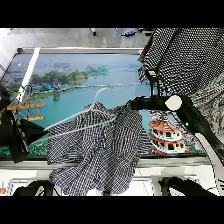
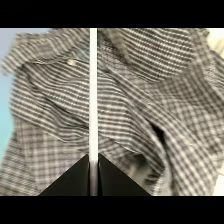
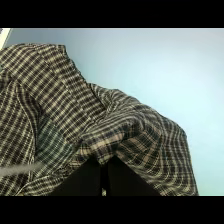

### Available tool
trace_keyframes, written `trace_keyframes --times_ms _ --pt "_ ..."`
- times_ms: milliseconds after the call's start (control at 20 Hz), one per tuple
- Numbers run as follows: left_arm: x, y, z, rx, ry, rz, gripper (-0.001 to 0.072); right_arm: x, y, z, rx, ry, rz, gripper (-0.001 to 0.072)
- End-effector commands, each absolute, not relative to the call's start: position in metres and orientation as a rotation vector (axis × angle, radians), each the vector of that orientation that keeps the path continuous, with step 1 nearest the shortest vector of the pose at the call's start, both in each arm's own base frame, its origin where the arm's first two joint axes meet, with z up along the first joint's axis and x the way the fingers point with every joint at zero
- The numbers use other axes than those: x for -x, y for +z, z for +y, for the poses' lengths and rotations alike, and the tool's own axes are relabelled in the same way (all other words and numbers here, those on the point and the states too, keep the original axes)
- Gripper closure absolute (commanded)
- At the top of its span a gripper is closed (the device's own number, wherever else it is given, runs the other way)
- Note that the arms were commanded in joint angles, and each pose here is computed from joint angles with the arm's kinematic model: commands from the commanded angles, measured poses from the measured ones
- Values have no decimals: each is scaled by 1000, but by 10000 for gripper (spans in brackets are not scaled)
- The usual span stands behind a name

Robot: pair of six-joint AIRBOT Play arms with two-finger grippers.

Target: Fold the clothes and pants, and hang the long-sleeved shirts on hangers.

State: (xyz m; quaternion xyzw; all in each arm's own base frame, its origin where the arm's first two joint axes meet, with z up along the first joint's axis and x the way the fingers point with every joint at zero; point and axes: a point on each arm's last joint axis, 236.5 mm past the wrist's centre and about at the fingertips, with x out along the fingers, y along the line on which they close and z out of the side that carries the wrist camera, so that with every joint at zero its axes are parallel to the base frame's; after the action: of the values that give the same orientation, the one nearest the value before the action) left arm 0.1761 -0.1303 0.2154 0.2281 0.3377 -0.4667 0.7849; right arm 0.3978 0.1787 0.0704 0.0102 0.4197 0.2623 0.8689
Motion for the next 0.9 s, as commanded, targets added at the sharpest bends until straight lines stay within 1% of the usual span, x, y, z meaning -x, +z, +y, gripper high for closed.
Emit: trace_keyframes --times_ms 0,150,400,500,650,750,850 --pt "-171 198 -134 -433 -1049 798 673 -393 68 181 -32 558 901 676" --pt "-192 175 -134 -368 -1040 844 673 -386 66 184 -24 585 924 676" --pt "-242 158 -132 -369 -1004 794 673 -377 77 200 -28 680 892 676" --pt "-250 147 -134 -350 -1022 826 673 -375 88 205 -33 709 862 676" --pt "-253 134 -154 -342 -1111 851 673 -369 103 210 -23 747 819 676" --pt "-265 134 -166 -362 -1107 802 673 -359 107 211 -10 773 830 676" --pt "-281 144 -174 -390 -1081 709 673 -343 104 212 34 824 860 676"
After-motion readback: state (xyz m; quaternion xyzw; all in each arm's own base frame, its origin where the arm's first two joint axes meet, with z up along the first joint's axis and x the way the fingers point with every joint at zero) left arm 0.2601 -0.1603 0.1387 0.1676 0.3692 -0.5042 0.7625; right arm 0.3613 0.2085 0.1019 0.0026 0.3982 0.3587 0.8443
